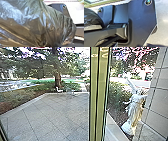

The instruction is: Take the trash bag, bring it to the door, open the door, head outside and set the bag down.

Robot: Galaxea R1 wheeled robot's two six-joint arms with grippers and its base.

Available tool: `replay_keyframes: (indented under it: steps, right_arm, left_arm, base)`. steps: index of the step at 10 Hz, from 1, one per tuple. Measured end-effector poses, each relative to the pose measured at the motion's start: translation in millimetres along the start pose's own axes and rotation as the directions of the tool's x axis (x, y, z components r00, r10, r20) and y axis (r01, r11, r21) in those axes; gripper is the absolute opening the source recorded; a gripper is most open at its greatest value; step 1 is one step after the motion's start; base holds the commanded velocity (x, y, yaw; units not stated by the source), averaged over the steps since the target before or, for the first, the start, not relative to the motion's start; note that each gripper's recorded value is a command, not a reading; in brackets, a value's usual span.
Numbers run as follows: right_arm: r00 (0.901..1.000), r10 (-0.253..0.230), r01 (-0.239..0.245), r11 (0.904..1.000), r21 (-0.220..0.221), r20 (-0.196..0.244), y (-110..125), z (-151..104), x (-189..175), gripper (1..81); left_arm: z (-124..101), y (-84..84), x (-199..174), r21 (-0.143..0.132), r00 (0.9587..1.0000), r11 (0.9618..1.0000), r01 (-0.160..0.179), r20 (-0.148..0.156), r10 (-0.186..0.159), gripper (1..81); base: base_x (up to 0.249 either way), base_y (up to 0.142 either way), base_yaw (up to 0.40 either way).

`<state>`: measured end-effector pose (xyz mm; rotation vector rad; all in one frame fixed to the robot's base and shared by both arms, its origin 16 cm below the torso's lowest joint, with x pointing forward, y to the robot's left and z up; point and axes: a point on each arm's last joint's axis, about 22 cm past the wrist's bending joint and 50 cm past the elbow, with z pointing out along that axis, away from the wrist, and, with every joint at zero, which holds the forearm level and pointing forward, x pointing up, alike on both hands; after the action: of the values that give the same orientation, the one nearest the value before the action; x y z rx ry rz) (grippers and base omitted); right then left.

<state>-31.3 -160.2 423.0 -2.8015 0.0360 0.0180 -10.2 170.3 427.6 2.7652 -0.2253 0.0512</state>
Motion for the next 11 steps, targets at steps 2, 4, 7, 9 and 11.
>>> replay_keyframes:
  steps: [2, 4, 7, 9, 11]
  right_arm:
    - [1.0000, 0.000, 0.000, 1.0000, 0.000, 0.001, 0, 0, 0, 81.1]
    - [1.0000, -0.001, 0.001, 1.0000, -0.002, 0.001, 1, 0, 1, 81.1]
    - [1.0000, 0.002, -0.002, 1.0000, -0.009, 0.006, 3, 0, -4, 81.1]
    - [1.0000, 0.002, -0.002, 1.0000, -0.009, 0.007, 4, 0, -5, 81.1]
    - [1.0000, 0.004, -0.004, 0.9998, -0.021, 0.008, 10, -1, -6, 81.1]
  left_arm:
    - [0, 0.4, -1, -0.001, 1.0000, 1.0000, 0.001, 0.001, -0.001, 1.0]
    - [0, -1.4, -1, 0.003, 1.0000, 1.0000, 0.001, 0.002, -0.001, 1.0]
    - [0, 1.4, -2, -0.001, 1.0000, 1.0000, 0.001, 0.003, -0.001, 1.0]
    - [0, 1.8, -2, -0.002, 1.0000, 1.0000, 0.000, 0.002, 0.000, 1.0]
    - [1, 2.1, -2, -0.003, 1.0000, 1.0000, 0.000, 0.001, 0.000, 1.0]
  base:
    - [0.000, -0.074, 0.000]
    - [0.000, -0.077, 0.000]
    - [0.000, -0.089, 0.000]
    - [0.000, -0.093, 0.000]
    - [0.000, -0.093, 0.000]
